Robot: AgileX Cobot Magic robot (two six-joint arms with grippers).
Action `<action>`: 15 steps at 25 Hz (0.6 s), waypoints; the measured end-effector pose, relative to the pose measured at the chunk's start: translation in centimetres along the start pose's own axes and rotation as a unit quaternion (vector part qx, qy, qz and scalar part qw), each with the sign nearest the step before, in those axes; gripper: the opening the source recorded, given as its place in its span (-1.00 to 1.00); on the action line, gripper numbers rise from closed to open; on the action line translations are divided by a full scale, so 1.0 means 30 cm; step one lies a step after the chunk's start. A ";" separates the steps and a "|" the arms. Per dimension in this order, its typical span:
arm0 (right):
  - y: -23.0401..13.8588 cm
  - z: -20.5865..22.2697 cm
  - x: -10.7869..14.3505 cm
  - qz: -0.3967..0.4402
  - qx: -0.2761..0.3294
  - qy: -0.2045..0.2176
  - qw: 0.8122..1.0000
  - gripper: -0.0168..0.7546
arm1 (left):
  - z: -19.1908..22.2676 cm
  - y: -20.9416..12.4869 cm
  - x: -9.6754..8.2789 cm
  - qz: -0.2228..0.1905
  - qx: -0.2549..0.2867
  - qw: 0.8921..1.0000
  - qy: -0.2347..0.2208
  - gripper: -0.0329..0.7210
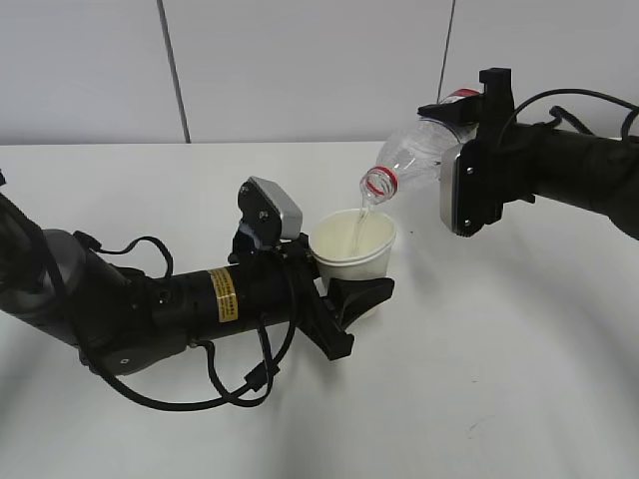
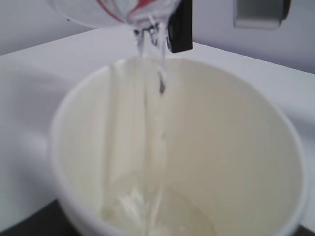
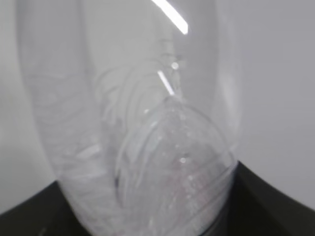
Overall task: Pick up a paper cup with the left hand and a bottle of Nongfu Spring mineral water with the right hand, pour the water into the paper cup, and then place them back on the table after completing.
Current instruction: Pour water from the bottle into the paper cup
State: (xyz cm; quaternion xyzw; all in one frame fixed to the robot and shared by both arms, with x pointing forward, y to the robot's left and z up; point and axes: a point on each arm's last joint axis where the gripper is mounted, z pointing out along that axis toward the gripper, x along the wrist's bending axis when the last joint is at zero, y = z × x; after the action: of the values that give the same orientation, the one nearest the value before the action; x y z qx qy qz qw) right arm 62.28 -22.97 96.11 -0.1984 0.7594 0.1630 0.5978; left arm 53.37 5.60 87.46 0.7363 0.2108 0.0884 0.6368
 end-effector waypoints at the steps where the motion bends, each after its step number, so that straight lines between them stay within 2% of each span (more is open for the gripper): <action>1: 0.000 0.000 0.000 -0.001 0.000 0.000 1.000 0.26 | 0.000 0.000 0.000 0.000 0.000 1.000 0.000 0.13; 15: 0.001 0.000 -0.002 -0.006 -0.001 -0.003 1.000 0.26 | 0.000 -0.001 0.000 0.000 0.001 1.000 0.000 0.13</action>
State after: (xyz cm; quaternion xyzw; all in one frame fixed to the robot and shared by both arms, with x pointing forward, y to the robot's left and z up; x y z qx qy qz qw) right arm 62.28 -22.94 96.16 -0.2031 0.7564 0.1609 0.6006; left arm 53.37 5.60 87.45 0.7369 0.2111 0.0885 0.6361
